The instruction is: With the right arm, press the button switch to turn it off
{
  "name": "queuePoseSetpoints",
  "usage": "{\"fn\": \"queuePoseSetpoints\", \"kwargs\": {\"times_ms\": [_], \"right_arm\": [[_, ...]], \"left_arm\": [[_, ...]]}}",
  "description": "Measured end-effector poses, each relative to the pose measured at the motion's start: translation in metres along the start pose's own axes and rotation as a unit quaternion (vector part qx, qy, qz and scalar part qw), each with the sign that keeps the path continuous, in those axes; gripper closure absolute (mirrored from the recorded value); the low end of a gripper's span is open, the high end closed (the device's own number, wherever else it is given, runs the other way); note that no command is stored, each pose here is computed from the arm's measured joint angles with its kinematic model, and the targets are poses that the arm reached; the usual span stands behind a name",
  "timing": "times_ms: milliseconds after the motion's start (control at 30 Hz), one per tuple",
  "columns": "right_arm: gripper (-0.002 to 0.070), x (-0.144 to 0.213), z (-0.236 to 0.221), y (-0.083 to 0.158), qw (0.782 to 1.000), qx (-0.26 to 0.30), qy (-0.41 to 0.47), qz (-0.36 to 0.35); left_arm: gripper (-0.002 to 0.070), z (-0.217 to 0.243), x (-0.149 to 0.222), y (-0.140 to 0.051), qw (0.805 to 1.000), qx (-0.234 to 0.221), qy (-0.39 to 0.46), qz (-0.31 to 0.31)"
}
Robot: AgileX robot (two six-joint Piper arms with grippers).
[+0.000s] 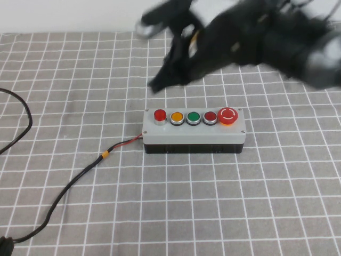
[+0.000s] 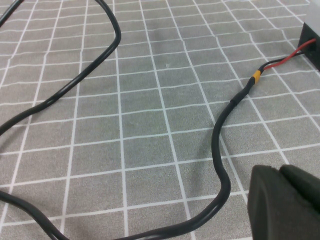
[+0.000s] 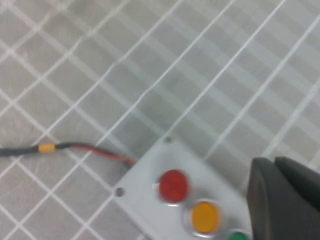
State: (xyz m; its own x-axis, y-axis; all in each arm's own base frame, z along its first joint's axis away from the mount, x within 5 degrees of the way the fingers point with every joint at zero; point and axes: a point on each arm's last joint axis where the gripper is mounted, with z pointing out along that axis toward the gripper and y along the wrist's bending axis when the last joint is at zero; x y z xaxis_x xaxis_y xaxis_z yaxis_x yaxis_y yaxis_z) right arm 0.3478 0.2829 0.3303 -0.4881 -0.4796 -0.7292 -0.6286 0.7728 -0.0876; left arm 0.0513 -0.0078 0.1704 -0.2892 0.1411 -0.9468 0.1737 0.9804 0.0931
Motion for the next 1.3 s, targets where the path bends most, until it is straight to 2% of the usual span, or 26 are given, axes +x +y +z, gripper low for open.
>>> {"fn": "queuePoseSetpoints", "kwargs": {"times_ms": [167,267,500,800,1067,1300], "right_arm": [[0.0692,-0.014,-0.069,-0.013,0.998,0.041,-0.027,-0.025],[0.0692,-0.014,-0.102,-0.02,0.997,0.067,-0.028,-0.013],[0.0692,0.013,-0.153,-0.03,0.993,0.113,-0.04,0.013],[0.0692,0.098,-0.214,-0.03,0.99,0.113,-0.056,0.06],[0.0692,0.185,-0.276,-0.027,0.975,0.092,-0.164,0.114],[0.0692,0.231,-0.308,-0.027,0.96,0.087,-0.237,0.124]], "left_arm": [[0.0678,0.0,0.0,0.0,1.0,0.0,0.0,0.0],[0.0678,0.0,0.0,0.0,1.0,0.0,0.0,0.0],[0.0678,0.0,0.0,0.0,1.0,0.0,0.0,0.0],[0.0678,0.0,0.0,0.0,1.0,0.0,0.0,0.0],[0.0678,0.0,0.0,0.0,1.0,0.0,0.0,0.0],[0.0678,0.0,0.0,0.0,1.0,0.0,0.0,0.0]]}}
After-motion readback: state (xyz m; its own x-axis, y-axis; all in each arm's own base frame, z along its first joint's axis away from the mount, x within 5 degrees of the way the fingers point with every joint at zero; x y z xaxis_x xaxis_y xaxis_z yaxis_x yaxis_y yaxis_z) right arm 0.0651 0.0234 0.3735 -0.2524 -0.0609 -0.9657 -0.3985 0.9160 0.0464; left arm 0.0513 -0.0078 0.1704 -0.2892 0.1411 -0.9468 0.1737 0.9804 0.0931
